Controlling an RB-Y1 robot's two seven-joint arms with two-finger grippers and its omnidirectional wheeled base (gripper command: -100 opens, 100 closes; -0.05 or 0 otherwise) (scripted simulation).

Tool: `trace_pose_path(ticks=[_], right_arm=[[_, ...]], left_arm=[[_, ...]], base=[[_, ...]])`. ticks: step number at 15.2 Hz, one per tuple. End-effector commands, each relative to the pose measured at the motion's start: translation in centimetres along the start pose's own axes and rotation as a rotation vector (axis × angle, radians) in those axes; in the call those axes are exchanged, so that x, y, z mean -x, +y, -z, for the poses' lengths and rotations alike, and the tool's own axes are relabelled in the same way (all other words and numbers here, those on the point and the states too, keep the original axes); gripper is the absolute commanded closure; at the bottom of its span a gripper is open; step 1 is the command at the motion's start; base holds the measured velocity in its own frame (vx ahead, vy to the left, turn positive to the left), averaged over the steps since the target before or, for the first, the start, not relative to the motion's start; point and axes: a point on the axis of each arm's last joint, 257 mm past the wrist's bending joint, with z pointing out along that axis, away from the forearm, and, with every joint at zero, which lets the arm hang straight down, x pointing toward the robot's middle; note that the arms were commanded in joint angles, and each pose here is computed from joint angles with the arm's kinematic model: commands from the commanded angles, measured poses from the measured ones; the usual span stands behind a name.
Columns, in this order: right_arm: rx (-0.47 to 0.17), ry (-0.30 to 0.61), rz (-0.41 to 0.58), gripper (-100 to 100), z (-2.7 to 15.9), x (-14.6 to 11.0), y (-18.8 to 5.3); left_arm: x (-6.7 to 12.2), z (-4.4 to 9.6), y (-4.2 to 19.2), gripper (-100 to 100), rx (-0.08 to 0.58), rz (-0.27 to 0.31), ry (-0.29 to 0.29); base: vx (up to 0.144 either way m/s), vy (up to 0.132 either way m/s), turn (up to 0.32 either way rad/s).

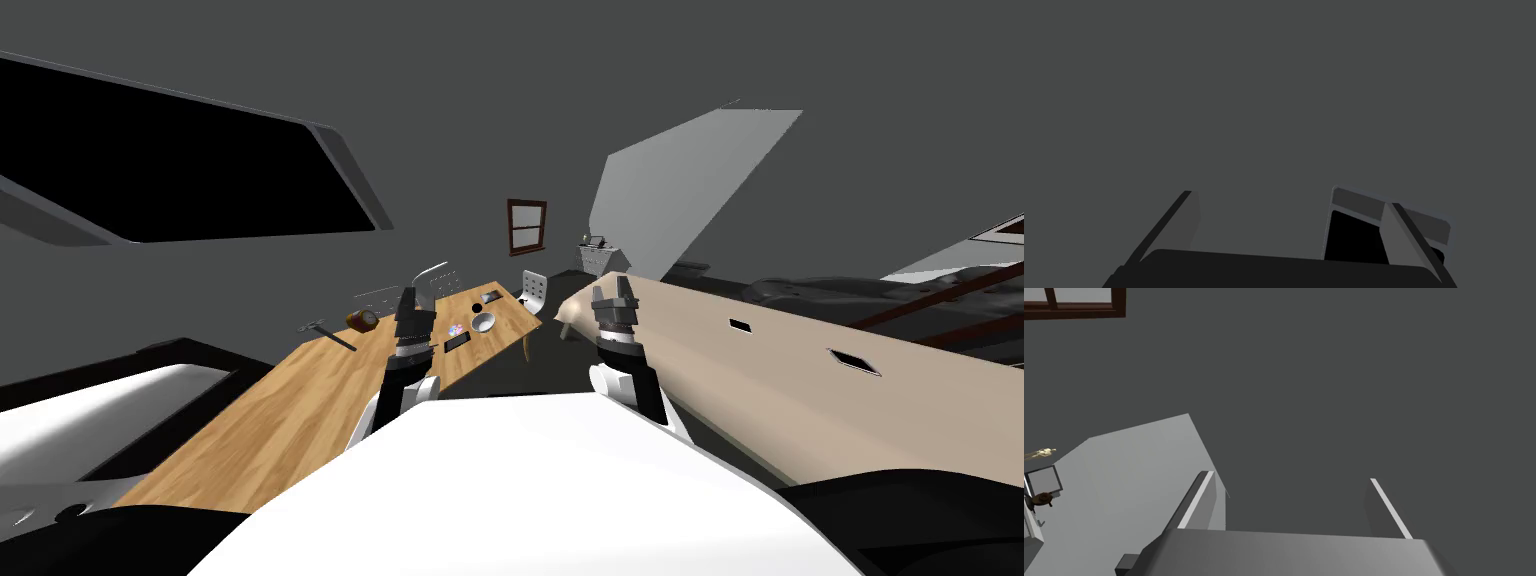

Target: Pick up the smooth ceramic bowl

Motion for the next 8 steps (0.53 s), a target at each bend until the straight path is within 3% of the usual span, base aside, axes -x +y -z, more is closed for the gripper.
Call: trace_pose_path(ticks=[1, 8], right_arm=[[0.0, 0.0, 0.0, 0, 0.0, 0.0, 0.0], [0.0, 0.0, 0.0, 0, 0.0, 0.0, 0.0]], left_arm=[[-0.3, 0.1, 1.0, -100, 0.028, -0.013, 0.035], [0.1, 0.9, 5.8, -100, 0.174, -0.036, 0.089]], base=[[0.0, -0.005, -0.062], [0.002, -0.013, -0.102]])
